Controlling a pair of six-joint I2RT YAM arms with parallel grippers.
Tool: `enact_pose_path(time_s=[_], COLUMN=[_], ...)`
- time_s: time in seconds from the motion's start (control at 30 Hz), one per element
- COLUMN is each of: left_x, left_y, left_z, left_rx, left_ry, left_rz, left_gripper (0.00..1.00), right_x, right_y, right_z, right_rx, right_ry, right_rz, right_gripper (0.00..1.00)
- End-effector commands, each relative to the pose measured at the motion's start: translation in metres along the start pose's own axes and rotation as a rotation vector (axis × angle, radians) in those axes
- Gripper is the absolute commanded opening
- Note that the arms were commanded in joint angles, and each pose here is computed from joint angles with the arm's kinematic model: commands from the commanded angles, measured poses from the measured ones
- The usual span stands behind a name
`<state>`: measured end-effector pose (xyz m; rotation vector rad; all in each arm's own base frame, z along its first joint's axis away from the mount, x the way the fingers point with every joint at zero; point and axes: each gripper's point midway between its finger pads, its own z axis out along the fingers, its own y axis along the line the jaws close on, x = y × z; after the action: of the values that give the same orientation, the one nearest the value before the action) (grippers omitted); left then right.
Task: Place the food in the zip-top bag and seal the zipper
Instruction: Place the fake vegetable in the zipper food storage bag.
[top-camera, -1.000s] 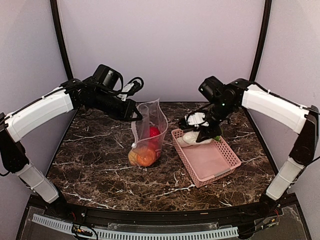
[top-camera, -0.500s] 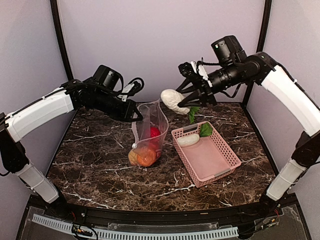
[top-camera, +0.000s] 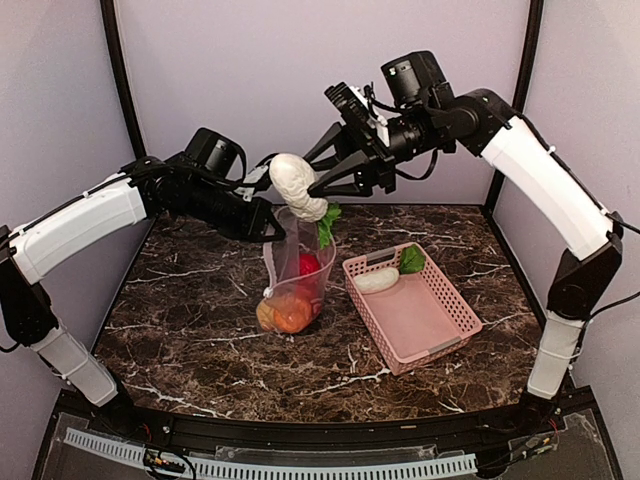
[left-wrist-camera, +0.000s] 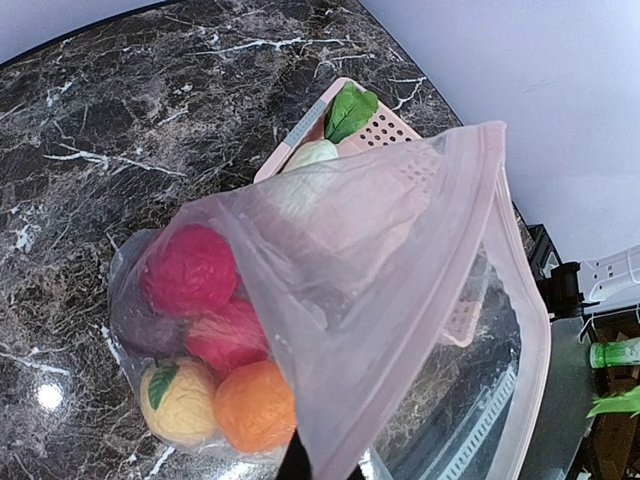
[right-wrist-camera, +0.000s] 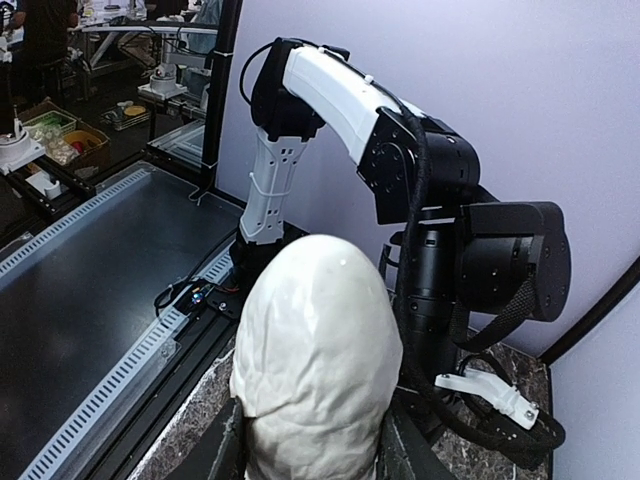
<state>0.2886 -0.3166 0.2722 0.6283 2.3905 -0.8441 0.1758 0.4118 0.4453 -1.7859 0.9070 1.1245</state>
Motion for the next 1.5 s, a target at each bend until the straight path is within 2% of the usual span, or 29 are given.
enact_pose_path(time_s=[0.0,0.6,1.0,1.27,1.33,1.4,1.47], left_x=[-0.005,-0.003,-0.002,0.001,0.002,0.002,0.002], left_y=[-0.009,-0.021,-0.022,-0.020,-0.020,-0.020,-0.020], left_z=[-0.010,-0.024,-0.028,-0.028,-0.027,-0.027,-0.027], left_rx=[0.023,0.073,0.074,0.071,0.072,0.073,0.073], left_ry=[-0.004,-0.019,-0.021,-0.019,-0.019,-0.018,-0.016], left_rz=[0.010,0.018,0.024,0.027,0.028,0.026,0.025], left_gripper=[0.01,0.01,0.01,0.01,0.01,0.01,0.01], right_x=[-0.005,0.047,0.116,0.134,0.136,0.137,0.131], right_y=[0.003,-0.005,-0.009,-0.016,-0.018,-0.021,-0.021], right_z=[0.009,0.047,0.058,0.050,0.047,0.044,0.040], right_rx=[-0.028,-0.078,-0.019,0.047,0.068,0.090,0.105], right_ry=[-0.046,-0.004,0.164,0.251,0.270,0.290,0.292], right_rz=[-0.021,0.033,0.042,0.010,0.003,-0.001,-0.002], right_gripper=[0.25,0.25,0.28,0.30,0.35,0.53,0.59])
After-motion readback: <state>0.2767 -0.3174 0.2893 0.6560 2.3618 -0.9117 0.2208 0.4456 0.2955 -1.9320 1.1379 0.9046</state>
